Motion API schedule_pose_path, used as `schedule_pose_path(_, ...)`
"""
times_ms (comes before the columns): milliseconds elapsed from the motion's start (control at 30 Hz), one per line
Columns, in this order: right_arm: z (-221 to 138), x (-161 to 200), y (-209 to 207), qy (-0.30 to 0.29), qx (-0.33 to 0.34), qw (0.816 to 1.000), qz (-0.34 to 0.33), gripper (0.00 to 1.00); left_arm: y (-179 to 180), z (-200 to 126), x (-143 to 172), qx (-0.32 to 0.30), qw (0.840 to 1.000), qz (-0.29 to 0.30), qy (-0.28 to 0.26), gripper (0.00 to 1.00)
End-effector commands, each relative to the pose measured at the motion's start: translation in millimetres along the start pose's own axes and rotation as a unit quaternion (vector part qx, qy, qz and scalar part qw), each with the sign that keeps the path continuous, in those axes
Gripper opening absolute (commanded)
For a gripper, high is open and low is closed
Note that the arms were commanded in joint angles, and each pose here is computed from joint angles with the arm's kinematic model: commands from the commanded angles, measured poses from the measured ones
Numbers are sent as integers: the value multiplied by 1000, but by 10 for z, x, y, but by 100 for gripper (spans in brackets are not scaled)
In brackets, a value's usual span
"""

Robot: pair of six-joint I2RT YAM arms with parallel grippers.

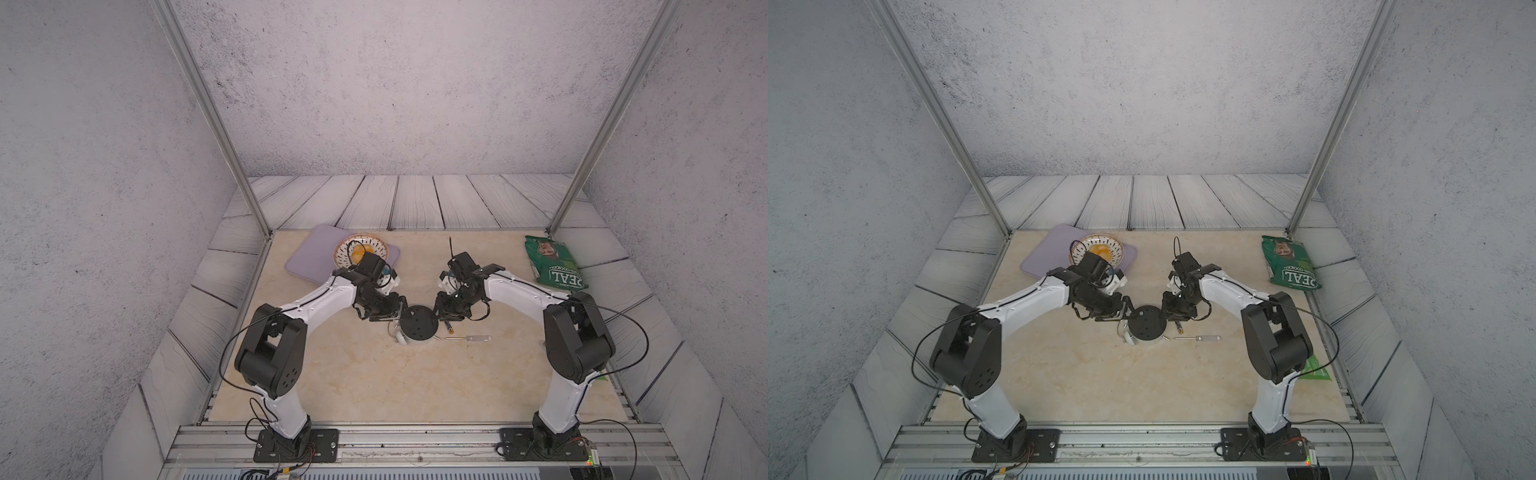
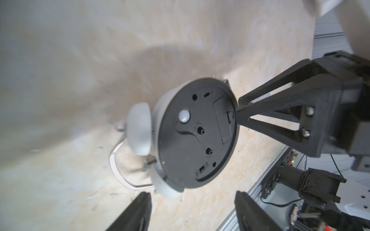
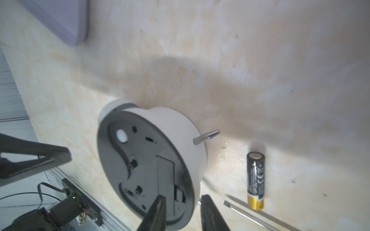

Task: Remove the battery from the alarm
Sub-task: Install the cover on the alarm, then adjust the alarm at the center of the board.

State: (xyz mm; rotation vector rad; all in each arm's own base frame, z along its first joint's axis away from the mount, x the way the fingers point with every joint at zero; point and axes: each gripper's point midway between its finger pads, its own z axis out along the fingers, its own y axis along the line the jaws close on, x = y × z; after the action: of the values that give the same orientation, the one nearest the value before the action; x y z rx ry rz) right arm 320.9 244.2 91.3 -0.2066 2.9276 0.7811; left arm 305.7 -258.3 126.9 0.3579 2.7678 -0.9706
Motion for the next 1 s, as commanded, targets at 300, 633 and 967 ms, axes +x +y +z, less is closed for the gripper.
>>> schedule_pose_path(300,-730,309,66,-155,-23,984,-81,57,693,264,268,40,984,-171,23,46)
schedule_pose_path(633,-562,461,149,-162,-20,979,-125,59,778,688,228,86,973,-209,44,33)
schedule_pose_path(967,-246,390,250,-177,-16,965,-194,62,685,849,189,128,963,-229,57,16)
